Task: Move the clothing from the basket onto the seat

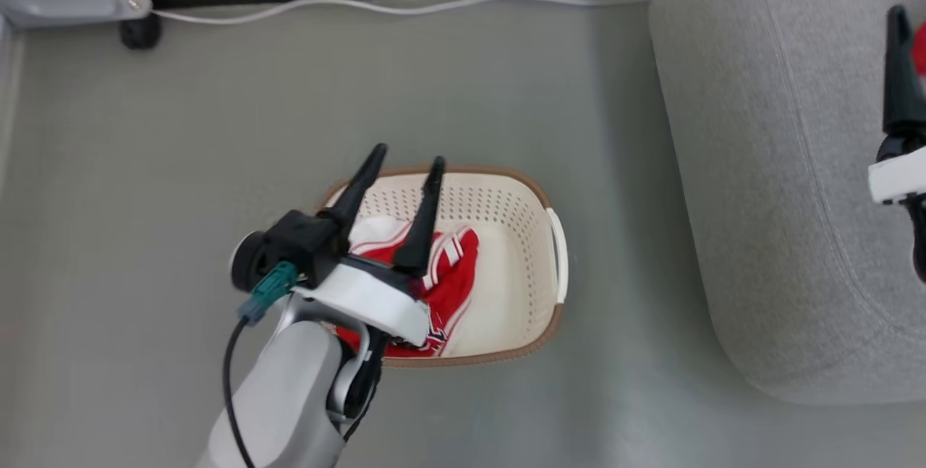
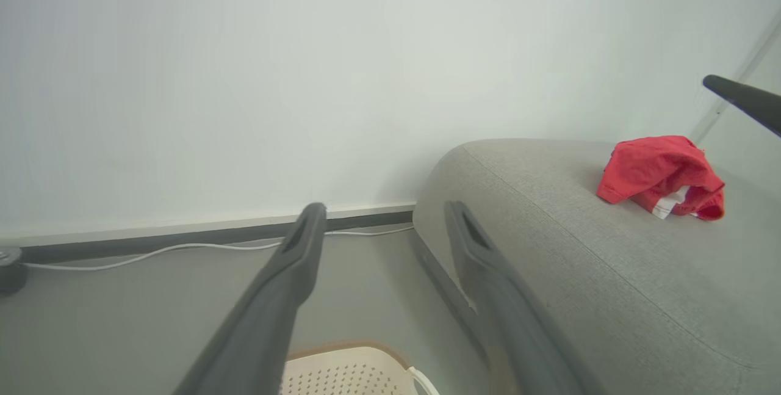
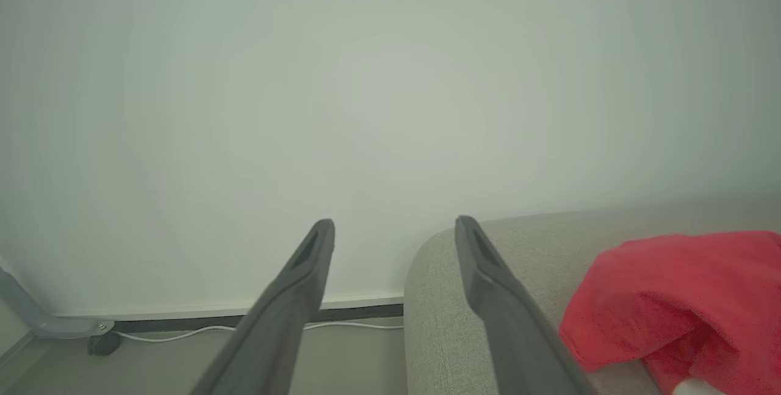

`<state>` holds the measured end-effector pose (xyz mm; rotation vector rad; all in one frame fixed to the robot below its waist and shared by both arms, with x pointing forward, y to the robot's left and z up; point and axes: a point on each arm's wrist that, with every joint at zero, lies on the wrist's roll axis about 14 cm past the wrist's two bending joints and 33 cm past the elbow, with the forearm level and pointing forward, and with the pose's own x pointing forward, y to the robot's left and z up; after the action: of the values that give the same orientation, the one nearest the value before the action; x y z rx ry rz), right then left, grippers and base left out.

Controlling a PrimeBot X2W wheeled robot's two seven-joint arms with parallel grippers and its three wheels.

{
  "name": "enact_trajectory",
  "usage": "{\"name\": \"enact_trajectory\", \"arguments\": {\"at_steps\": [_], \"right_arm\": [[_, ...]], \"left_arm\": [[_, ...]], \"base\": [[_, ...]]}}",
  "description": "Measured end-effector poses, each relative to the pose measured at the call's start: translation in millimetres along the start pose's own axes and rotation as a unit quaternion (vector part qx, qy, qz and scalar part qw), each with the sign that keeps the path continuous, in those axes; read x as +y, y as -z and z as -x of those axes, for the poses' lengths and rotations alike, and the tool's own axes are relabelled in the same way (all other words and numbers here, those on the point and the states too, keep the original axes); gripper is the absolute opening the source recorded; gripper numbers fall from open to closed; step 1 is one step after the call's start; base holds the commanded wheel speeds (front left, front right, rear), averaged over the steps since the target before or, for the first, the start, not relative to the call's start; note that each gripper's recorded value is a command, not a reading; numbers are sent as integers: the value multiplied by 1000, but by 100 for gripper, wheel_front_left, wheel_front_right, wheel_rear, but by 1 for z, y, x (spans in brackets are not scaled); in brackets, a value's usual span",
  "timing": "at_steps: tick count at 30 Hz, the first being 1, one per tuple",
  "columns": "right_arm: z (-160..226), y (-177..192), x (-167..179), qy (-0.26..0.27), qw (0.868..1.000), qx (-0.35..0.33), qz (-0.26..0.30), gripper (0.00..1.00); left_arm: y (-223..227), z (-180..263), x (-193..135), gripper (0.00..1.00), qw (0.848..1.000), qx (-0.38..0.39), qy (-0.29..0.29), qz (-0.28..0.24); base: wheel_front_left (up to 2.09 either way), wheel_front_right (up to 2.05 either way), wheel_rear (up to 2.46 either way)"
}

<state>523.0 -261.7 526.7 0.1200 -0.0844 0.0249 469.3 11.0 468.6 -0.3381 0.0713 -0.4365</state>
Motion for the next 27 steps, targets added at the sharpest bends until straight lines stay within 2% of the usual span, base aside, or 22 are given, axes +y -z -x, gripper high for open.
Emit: {"name": "enact_trajectory", "arguments": {"at_steps": [14,19,27], "right_arm": [[31,-4,82,-87,996,-5,-20,100],[47,-4,97,-102,994,-6,-27,100],[76,3,103,-100,994,1,-32,100]], "left_arm": [[-55,73,75,100,985,-63,-151,-54],[-65,101,90,100,976,-77,-192,-64],[-58,134,97,100,970,-72,-224,-62]], "base": [[0,0,0],[0,0,0],[0,0,0]]}}
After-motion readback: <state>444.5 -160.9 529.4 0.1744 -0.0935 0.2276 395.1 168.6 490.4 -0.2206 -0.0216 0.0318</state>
